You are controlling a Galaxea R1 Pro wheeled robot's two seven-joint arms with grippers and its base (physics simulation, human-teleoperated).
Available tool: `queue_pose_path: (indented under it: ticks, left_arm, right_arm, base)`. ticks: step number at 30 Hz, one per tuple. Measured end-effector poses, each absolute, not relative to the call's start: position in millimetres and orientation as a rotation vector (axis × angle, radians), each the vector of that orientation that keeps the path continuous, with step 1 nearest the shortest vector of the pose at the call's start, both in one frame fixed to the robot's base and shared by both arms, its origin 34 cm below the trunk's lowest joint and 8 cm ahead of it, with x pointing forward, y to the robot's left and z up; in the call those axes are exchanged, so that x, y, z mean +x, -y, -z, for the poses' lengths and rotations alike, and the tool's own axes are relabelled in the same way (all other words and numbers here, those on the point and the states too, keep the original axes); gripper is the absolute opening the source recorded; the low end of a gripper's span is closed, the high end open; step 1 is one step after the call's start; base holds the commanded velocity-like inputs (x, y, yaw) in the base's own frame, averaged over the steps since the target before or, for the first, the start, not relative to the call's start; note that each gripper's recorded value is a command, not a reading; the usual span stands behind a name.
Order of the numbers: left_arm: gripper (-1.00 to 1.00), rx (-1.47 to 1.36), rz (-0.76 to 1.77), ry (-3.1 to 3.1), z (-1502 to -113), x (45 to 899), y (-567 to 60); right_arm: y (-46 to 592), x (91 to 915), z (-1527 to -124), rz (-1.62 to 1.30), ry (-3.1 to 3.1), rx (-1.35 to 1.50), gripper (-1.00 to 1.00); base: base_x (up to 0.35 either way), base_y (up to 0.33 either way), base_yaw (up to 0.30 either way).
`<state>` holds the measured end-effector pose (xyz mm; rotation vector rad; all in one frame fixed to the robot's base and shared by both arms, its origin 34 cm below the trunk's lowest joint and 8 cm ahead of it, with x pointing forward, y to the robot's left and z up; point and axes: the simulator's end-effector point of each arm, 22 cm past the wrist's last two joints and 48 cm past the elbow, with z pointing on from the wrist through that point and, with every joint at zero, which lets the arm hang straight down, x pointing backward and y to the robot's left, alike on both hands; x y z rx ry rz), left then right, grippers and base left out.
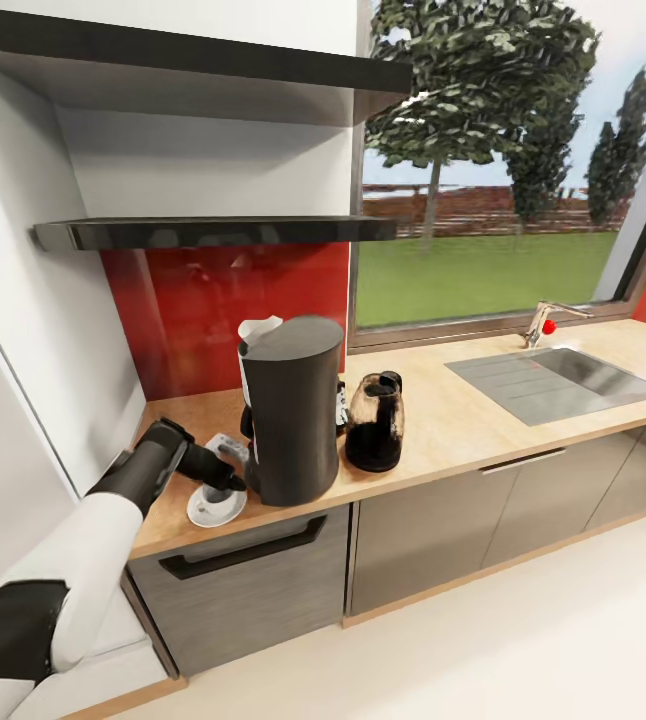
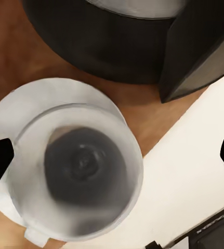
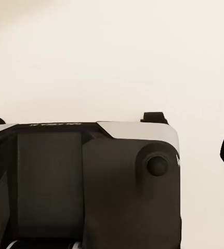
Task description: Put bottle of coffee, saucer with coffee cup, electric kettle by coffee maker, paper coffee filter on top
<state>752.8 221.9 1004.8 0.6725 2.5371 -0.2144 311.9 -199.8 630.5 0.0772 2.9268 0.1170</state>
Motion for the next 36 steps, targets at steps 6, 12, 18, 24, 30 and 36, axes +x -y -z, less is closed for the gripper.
queue_pose_path:
  ticks: [6, 12, 18, 24, 30, 36]
  left_arm:
    - [1.00, 0.645, 0.217, -2.505, -1025, 766, -225]
    - [1.00, 0.521, 0.185, -2.428, -1062, 784, -267]
    - [1.00, 0.388, 0.180, -2.294, -1109, 800, -302]
    - [1.00, 0.420, 0.174, -2.208, -1121, 805, -301]
    - [1.00, 0.513, 0.338, -2.201, -1116, 788, -276]
    - [1.00, 0.566, 0.445, -2.208, -1113, 772, -272]
  right_arm:
    - [200, 312, -630, -0.117, -2.927, 0.077, 1.00]
    - [200, 312, -631, -0.117, -2.927, 0.077, 1.00]
    - [200, 312, -631, -0.117, -2.927, 0.078, 1.00]
    - [200, 312, -630, -0.117, -2.928, 0.079, 1.00]
    - [200, 312, -630, -0.117, -2.928, 0.079, 1.00]
    - [200, 312, -630, -0.117, -2.928, 0.080, 1.00]
  base:
    - [0.000, 0.000, 0.000]
    - [0.000, 0.000, 0.000]
    - [0.000, 0.000, 0.000]
    - [0.000, 0.000, 0.000]
    - [-0.014, 0.001, 0.000]
    - [-0.238, 0.088, 0.000]
